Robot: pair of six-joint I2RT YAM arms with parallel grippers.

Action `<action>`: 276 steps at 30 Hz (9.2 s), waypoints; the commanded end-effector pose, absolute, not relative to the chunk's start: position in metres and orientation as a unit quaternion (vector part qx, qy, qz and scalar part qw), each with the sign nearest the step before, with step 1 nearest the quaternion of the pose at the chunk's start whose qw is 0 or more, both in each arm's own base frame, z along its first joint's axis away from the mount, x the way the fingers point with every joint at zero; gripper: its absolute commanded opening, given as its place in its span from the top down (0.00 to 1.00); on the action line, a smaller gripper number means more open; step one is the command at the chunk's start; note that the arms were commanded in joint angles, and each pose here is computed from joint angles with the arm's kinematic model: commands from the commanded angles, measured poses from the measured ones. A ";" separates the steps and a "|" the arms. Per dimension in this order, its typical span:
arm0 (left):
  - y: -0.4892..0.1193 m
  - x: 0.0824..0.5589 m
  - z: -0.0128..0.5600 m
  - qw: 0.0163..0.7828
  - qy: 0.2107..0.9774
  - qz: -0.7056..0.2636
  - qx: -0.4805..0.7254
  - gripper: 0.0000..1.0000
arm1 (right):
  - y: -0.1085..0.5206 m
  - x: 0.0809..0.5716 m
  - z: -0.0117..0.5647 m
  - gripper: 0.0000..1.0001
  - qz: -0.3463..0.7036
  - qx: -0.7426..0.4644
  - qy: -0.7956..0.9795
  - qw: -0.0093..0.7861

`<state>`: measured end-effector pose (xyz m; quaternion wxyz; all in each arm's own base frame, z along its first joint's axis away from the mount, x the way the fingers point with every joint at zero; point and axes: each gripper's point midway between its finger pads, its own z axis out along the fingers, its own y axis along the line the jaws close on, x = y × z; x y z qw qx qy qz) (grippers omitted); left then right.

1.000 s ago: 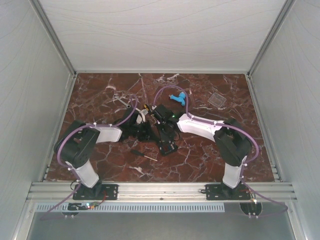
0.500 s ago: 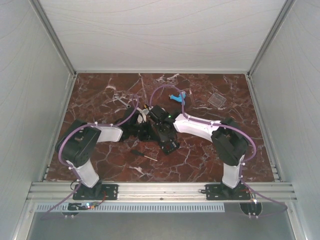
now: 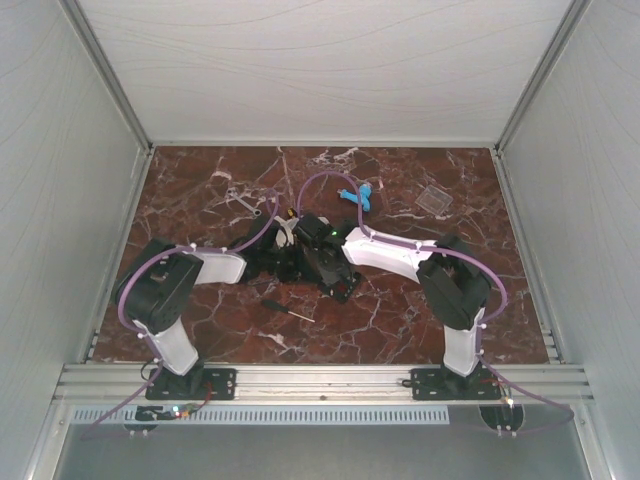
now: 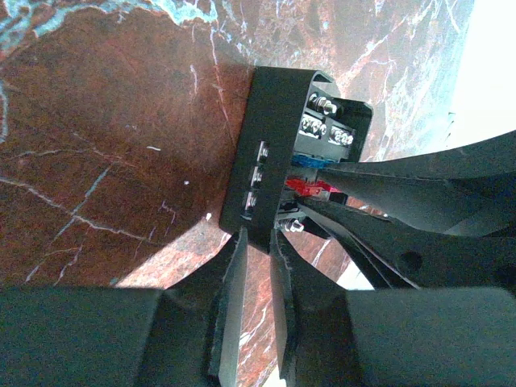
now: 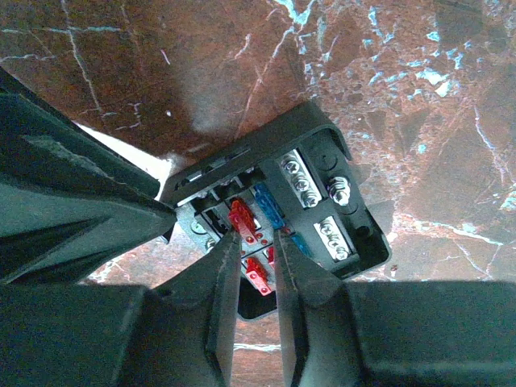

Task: Snap on the fuse box
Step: Install the fuse at the fuse box base.

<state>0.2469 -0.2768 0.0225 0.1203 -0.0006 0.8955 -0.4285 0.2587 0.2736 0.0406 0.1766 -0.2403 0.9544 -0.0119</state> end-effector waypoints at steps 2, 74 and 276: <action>-0.267 0.233 0.000 0.089 0.914 -0.395 -0.006 0.81 | 0.266 0.264 0.054 0.78 -0.026 -0.254 0.948 0.188; -0.279 0.210 0.027 0.099 0.934 -0.333 -0.082 0.61 | 0.306 0.240 0.066 0.87 0.103 -0.221 0.944 0.224; -0.255 0.179 -0.019 0.058 0.953 -0.281 -0.092 0.83 | 0.273 0.229 0.019 1.00 -0.007 -0.252 0.963 0.094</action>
